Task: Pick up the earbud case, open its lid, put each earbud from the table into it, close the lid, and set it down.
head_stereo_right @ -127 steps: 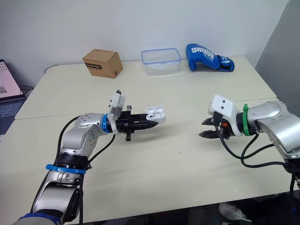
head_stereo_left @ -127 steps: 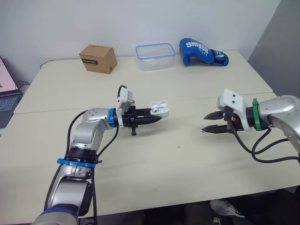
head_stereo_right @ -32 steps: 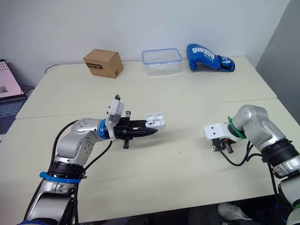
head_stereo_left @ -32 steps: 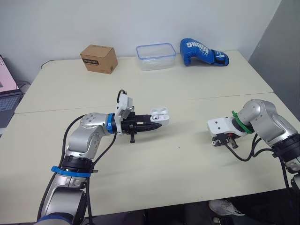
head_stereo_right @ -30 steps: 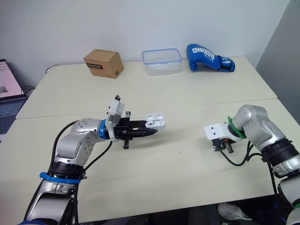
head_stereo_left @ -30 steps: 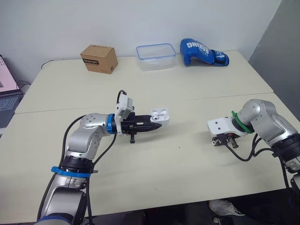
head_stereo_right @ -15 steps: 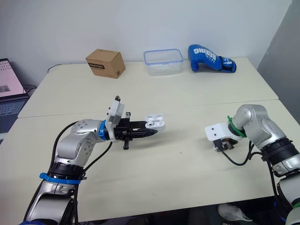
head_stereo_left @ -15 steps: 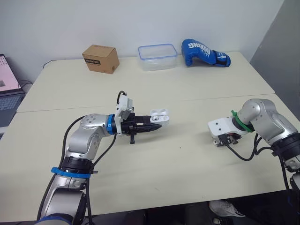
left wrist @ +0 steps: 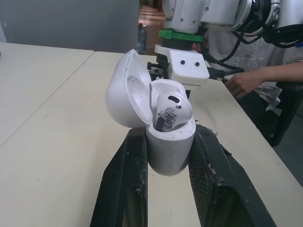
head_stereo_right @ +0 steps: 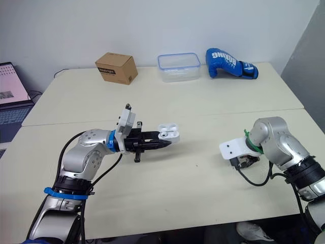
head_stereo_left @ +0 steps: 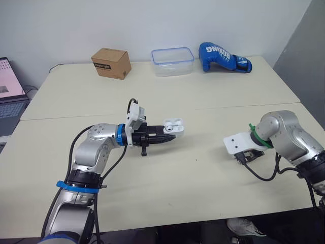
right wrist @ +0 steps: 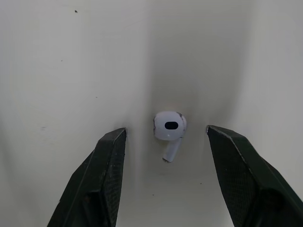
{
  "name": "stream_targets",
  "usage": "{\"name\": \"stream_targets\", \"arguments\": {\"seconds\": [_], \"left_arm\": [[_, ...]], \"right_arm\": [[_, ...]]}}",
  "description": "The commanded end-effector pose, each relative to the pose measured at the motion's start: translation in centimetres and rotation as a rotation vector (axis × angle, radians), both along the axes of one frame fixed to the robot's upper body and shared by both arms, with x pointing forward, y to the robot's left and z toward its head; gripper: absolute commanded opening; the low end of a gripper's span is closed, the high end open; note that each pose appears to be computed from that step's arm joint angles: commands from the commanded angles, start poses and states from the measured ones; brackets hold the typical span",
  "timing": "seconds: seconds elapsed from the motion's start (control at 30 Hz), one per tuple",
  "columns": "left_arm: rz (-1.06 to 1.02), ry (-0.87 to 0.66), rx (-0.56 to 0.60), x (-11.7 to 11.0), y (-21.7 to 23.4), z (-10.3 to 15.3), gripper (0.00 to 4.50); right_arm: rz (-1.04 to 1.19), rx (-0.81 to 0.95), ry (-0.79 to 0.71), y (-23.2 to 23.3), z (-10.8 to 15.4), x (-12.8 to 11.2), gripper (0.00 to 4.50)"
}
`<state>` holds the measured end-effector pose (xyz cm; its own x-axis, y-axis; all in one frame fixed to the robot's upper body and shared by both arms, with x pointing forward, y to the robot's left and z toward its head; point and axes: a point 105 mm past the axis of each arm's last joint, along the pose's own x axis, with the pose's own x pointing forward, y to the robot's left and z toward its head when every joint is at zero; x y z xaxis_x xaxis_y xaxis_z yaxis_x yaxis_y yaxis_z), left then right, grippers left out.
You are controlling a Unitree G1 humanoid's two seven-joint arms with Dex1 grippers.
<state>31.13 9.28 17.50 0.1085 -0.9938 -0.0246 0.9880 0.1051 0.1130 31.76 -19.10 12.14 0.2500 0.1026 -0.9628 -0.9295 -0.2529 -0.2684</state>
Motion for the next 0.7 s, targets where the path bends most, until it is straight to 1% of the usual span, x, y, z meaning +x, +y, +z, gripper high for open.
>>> {"name": "stream_targets", "arguments": {"seconds": [0.03,0.5,0.6,0.7], "left_arm": [[-0.017,-0.053,-0.016,-0.2,-0.4,1.2,0.79],[-0.01,-0.056,-0.01,-0.1,-0.3,1.0,0.79],[-0.007,-0.057,-0.01,-0.1,-0.3,1.0,0.79],[-0.005,-0.056,-0.009,-0.1,-0.3,1.0,0.79]], "right_arm": [[-0.006,-0.034,0.016,0.1,-0.1,-0.6,2.8],[-0.001,-0.027,0.013,1.1,0.1,-0.5,2.8],[0.004,-0.024,0.013,1.3,0.2,-0.5,2.22],[0.007,-0.024,0.011,1.4,0.2,-0.4,2.22]]}}
